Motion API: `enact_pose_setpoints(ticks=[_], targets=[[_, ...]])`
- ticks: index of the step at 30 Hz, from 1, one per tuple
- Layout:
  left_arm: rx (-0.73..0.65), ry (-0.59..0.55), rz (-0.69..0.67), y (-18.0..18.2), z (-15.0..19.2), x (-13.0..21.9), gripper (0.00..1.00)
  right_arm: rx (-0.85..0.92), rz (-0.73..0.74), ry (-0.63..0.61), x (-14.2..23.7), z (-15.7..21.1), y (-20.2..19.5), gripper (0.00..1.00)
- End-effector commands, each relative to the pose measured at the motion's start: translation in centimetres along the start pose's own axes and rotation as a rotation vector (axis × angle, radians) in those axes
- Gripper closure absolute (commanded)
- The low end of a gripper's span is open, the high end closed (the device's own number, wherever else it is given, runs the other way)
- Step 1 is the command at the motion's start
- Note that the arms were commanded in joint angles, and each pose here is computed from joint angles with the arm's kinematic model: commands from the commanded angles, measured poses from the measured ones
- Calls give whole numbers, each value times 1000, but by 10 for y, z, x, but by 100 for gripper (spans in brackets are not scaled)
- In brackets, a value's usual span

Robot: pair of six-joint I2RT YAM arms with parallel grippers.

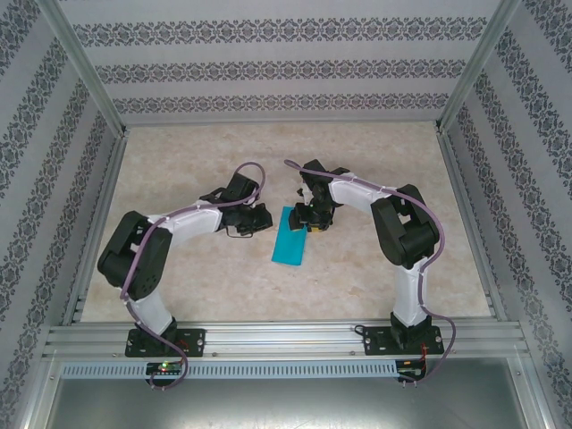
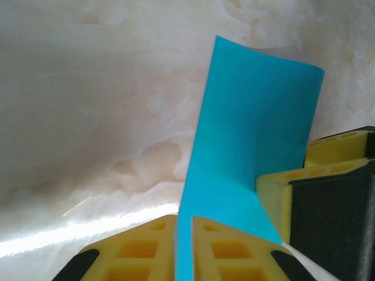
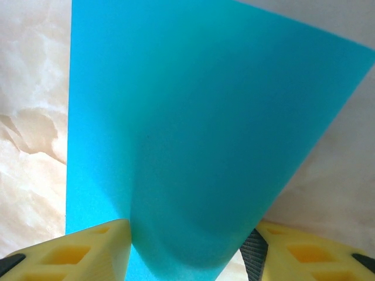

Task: Fold a paper plane with a square sheet of paper (pick it up from the middle)
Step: Hold the square sheet of paper at the center of the table.

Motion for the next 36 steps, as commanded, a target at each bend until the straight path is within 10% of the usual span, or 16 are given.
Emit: enact_pose_setpoints(ticks=[1,36], targets=[[25,47,68,-11,-7,-11,88,-43,136,65,-13,15,-35,45],[115,247,28,15,25,-59,92,-149,-147,-121,36,-1,6,42]])
Point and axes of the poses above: each hand's point on the last joint's axis, 136 mm out from that joint toward the fingers, its own x axis back along the fingers, its own y axis along the line the jaws close on, z = x × y, the point moved 1 cm from there along x, back along the fingers, and after that the axes turned 4 degrees about -x, right-handed, at the moved point
